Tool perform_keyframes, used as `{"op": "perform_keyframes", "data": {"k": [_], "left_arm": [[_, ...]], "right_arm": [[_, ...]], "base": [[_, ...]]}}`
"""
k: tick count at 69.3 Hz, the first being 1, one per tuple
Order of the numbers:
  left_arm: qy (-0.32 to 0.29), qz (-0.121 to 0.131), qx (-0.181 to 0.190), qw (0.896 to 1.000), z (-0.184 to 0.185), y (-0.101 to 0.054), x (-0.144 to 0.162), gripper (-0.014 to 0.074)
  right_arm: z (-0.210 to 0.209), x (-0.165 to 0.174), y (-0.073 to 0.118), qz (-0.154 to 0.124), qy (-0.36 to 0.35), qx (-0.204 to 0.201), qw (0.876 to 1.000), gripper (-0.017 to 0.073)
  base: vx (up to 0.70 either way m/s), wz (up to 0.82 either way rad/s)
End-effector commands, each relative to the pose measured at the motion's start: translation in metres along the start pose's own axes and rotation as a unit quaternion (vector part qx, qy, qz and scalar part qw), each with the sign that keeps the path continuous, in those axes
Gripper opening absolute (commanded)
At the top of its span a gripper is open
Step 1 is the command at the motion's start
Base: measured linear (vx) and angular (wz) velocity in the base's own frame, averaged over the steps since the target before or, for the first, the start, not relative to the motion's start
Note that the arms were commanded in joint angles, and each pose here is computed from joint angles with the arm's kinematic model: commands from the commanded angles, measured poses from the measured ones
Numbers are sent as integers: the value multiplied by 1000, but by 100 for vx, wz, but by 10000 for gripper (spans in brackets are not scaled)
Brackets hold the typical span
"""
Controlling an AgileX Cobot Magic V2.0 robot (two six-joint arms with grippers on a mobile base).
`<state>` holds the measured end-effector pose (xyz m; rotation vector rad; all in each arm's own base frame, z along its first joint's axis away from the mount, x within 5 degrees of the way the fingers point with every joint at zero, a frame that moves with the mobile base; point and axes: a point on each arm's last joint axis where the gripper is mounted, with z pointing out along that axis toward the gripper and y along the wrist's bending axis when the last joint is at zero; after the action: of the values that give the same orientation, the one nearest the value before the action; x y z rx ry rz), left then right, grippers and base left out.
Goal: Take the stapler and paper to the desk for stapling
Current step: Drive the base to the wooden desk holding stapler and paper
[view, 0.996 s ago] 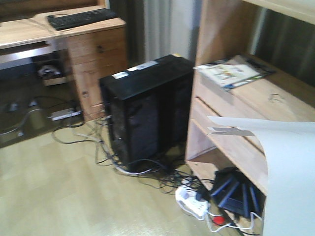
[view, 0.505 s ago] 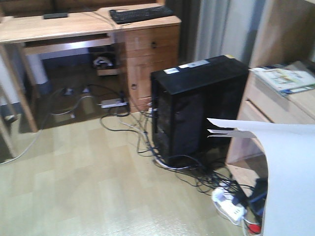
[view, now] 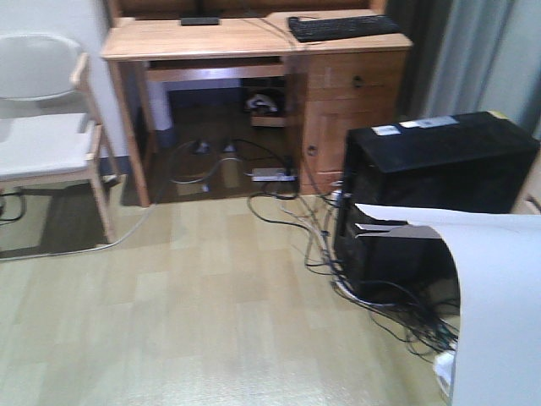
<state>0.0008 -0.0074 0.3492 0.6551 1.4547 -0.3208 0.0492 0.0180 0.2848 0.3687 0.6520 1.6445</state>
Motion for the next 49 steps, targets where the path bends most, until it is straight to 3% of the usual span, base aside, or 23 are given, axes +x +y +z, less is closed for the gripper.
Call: {"op": "perform_keyframes", "data": {"k": [1, 49], "left_arm": [[-69, -4, -16, 997, -2, 5, -19, -6], [-69, -4, -16, 997, -2, 5, -19, -6]], "right_arm": [[6, -1, 13, -9, -5, -58, 998, -2], [6, -1, 13, -9, -5, -59, 998, -2]], "base": [[7, 37], [17, 30]]}}
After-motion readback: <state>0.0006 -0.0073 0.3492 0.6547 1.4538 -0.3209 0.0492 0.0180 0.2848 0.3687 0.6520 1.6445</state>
